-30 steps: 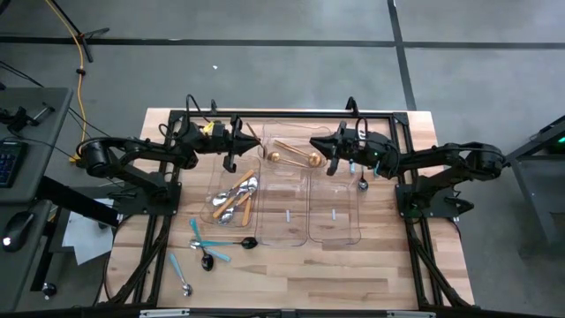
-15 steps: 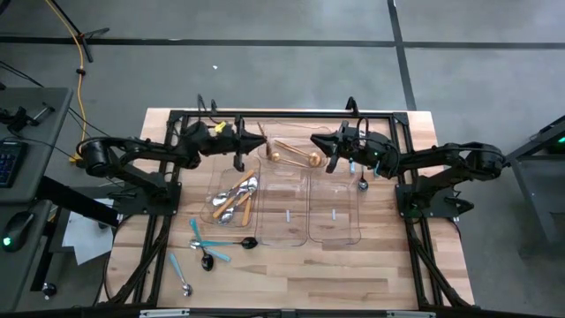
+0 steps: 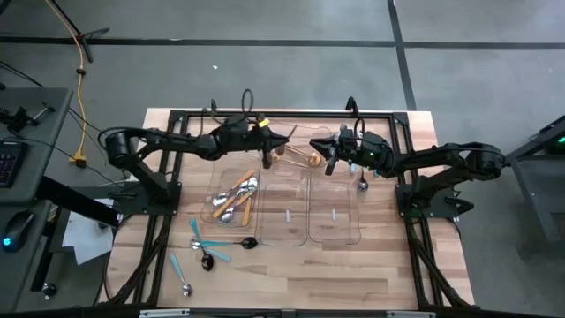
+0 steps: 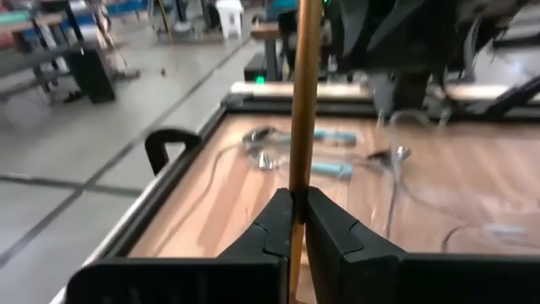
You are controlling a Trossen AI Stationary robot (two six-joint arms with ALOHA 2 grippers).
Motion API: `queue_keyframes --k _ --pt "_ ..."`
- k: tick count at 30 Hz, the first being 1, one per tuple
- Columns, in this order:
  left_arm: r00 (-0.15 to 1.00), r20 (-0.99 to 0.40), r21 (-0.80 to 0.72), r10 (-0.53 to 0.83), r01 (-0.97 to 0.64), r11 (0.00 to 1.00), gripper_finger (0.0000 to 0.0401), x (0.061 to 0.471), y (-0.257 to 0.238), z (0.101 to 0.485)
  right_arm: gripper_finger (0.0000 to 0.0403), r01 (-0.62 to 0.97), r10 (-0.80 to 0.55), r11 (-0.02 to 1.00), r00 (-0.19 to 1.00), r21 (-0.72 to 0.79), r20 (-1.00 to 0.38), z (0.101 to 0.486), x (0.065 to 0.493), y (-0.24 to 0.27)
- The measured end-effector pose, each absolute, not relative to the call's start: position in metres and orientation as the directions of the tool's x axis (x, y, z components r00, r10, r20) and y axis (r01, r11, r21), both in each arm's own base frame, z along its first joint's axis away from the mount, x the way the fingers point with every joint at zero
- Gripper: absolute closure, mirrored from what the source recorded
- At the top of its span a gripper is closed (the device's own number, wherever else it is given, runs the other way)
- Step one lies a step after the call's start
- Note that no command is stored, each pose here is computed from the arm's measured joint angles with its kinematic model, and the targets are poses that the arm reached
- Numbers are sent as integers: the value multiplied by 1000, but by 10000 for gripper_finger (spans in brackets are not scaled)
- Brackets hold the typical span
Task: Sort silverware by color (type)
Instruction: Put the gold spoon into the top transparent bin
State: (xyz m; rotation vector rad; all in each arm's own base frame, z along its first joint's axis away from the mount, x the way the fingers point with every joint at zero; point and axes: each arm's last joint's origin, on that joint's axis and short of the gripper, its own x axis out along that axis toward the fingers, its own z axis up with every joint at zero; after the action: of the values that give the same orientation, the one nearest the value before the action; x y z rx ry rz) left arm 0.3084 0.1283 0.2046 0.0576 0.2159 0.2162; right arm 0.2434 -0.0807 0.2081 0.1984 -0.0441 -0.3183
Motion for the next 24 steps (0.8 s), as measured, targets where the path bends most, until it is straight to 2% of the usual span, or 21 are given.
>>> queue_keyframes --k 9,16,24 --pt "861 -430 136 272 -236 962 396 337 143 188 370 314 -315 928 949 201 -24 205 243 -81" --pt "769 -557 173 313 -262 950 396 336 145 183 370 316 -315 927 948 200 -38 203 243 -81" --pt "705 -614 218 356 -282 934 396 333 146 180 370 313 -316 928 949 200 -21 205 243 -81"
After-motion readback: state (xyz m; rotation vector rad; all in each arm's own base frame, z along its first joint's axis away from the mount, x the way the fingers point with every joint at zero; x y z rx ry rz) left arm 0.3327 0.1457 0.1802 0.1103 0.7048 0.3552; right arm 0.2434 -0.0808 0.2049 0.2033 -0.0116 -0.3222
